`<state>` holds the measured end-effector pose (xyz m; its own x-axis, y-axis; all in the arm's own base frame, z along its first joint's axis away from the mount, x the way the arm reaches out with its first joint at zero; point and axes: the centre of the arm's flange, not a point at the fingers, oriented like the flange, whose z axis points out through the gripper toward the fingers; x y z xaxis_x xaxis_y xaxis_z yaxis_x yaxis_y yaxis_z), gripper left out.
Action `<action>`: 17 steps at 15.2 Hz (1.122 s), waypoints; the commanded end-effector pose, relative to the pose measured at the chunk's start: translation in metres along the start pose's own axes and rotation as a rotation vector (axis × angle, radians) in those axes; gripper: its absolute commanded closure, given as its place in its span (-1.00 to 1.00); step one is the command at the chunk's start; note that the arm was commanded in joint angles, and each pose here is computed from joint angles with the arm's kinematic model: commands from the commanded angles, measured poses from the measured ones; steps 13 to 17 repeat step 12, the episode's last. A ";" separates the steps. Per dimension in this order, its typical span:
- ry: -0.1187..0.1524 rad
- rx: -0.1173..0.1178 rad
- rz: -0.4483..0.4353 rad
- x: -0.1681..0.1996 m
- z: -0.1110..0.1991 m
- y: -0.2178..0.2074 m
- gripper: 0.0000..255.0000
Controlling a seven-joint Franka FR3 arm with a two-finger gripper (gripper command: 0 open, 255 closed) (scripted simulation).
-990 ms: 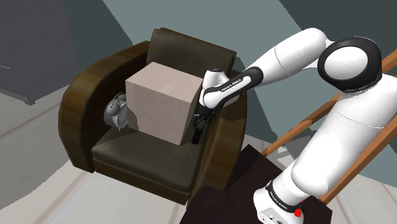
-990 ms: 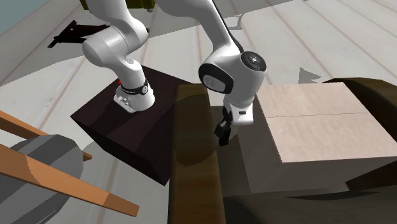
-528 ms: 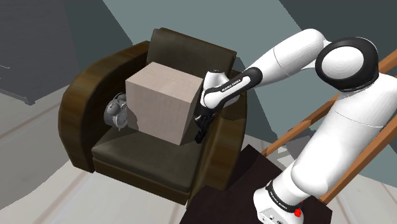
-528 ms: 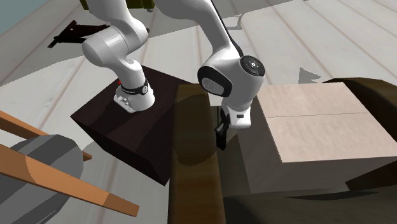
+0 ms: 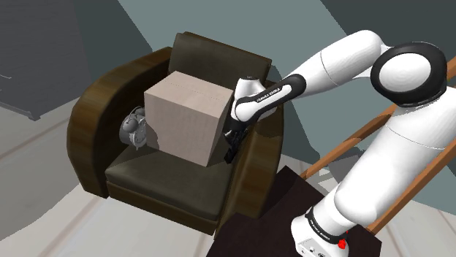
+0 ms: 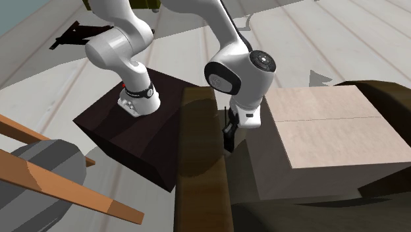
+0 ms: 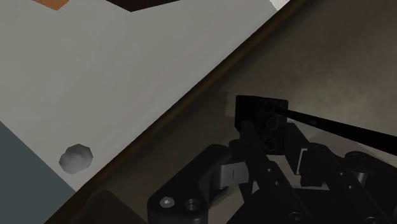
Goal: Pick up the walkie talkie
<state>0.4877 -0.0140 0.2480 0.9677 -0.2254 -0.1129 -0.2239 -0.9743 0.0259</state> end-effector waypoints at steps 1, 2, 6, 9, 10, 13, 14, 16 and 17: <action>-0.002 -0.001 0.007 -0.002 -0.011 0.002 1.00; -0.002 -0.001 0.007 -0.002 -0.016 0.003 1.00; -0.002 -0.001 0.007 -0.004 -0.037 0.003 1.00; -0.002 -0.001 0.007 -0.006 -0.053 0.004 1.00; -0.002 -0.001 0.007 -0.007 -0.058 0.004 1.00; -0.002 -0.001 0.007 -0.007 -0.059 0.004 1.00; -0.002 -0.001 0.007 -0.007 -0.059 0.004 1.00; -0.002 -0.001 0.007 -0.007 -0.059 0.004 1.00; -0.002 -0.001 0.007 -0.007 -0.059 0.004 1.00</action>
